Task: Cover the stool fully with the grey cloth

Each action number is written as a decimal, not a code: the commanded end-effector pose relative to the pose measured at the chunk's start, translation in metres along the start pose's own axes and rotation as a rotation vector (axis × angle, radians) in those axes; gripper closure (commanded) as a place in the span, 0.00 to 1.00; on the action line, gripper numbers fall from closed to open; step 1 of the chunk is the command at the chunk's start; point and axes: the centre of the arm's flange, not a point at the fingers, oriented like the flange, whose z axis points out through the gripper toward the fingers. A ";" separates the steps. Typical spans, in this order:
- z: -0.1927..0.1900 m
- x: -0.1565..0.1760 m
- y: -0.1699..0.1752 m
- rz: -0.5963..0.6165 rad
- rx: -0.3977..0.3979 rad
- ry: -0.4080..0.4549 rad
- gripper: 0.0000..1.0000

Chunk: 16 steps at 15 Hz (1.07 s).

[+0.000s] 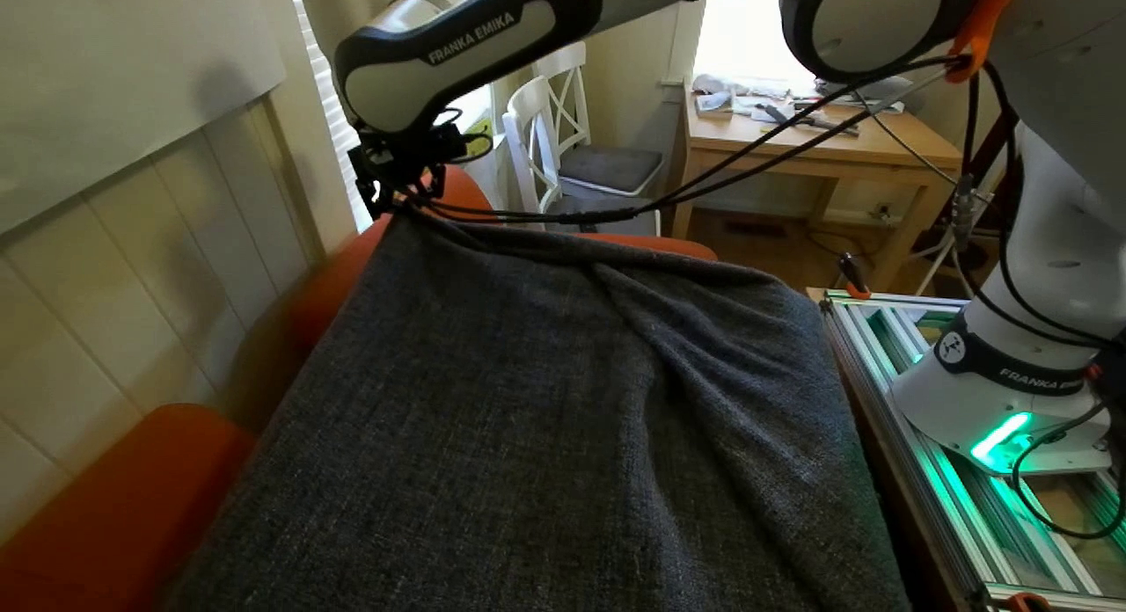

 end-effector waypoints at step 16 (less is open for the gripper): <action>0.113 -0.026 -0.022 0.105 -0.199 0.700 0.69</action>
